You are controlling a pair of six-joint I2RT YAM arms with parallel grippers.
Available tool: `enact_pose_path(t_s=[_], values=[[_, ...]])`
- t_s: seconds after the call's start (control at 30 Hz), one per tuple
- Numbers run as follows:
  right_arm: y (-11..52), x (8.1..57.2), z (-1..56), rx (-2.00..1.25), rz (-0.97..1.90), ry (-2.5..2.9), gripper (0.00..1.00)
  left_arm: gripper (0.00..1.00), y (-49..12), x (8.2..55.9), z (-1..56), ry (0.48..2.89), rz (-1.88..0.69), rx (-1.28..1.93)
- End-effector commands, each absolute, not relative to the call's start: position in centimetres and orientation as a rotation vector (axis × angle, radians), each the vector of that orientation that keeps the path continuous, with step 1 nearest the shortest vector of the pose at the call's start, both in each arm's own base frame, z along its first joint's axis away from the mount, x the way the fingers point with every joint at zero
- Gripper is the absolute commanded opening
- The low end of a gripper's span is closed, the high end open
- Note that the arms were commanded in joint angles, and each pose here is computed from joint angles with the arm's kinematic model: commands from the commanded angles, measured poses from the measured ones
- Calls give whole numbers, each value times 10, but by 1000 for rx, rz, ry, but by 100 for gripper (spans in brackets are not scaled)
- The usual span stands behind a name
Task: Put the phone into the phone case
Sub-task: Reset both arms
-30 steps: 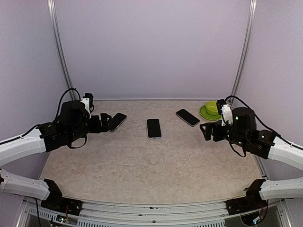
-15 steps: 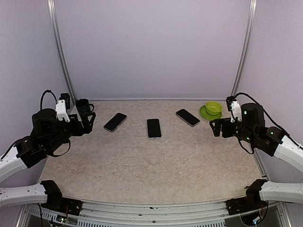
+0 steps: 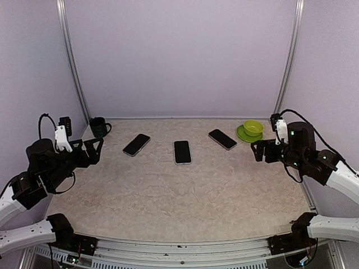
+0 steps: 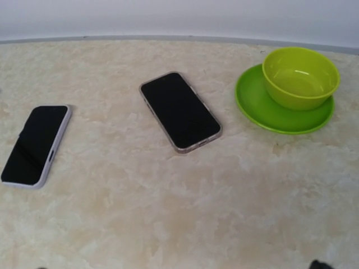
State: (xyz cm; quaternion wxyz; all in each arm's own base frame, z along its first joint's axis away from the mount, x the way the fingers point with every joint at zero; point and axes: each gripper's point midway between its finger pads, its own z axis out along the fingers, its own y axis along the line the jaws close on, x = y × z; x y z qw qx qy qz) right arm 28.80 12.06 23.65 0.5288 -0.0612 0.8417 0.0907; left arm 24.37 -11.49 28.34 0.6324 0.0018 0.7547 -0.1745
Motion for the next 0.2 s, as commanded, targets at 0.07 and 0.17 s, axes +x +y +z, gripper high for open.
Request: enact_pose_path(t_s=[0.07,0.17], values=[[114,291,249,-92,213,1985,100,99,-116,245,277,1729,-382,12],[114,291,249,-89,215,1988,100,99,-116,245,274,1738,-376,15]])
